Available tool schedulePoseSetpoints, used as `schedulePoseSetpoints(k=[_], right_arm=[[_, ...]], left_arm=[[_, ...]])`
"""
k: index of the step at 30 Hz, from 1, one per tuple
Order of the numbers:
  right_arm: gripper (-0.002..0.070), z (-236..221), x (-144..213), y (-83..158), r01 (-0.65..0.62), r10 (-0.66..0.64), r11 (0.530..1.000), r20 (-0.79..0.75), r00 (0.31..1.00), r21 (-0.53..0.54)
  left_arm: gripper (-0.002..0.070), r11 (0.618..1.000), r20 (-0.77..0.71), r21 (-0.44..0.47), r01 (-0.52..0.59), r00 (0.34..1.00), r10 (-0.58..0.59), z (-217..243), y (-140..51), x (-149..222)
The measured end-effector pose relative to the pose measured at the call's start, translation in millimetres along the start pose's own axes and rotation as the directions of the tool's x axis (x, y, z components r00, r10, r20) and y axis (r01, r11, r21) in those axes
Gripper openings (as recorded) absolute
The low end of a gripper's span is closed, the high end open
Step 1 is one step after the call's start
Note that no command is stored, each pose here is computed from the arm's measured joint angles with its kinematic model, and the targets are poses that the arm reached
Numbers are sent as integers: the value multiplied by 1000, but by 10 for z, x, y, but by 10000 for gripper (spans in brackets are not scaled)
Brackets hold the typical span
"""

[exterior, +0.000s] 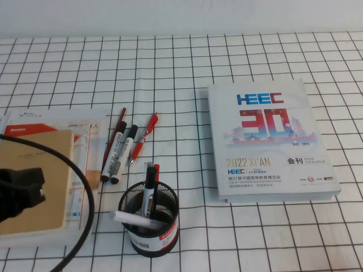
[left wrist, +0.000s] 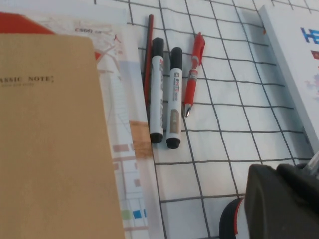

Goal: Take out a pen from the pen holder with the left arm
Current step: 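Take a marker out of the pen holder and lay it on the table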

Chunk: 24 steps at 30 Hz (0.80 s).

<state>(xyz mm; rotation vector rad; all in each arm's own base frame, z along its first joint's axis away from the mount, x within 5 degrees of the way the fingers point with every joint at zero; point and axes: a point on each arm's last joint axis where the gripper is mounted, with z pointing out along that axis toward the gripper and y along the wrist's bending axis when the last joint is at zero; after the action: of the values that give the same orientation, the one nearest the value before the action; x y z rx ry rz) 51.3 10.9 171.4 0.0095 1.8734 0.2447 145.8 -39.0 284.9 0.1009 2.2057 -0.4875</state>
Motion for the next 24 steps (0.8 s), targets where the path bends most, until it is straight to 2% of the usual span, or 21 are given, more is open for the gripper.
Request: schedulePoseSetpoints(k=[15,24], right_arm=[[-15,0,0,0,0,0,1000,0,1000,0],[-15,0,0,0,0,0,1000,0,1000,0]], left_arm=[[-3,986,27,117,-120,993,118,57,-108,-5],[-3,964,152,156,-216,969,193,81,-309,301]])
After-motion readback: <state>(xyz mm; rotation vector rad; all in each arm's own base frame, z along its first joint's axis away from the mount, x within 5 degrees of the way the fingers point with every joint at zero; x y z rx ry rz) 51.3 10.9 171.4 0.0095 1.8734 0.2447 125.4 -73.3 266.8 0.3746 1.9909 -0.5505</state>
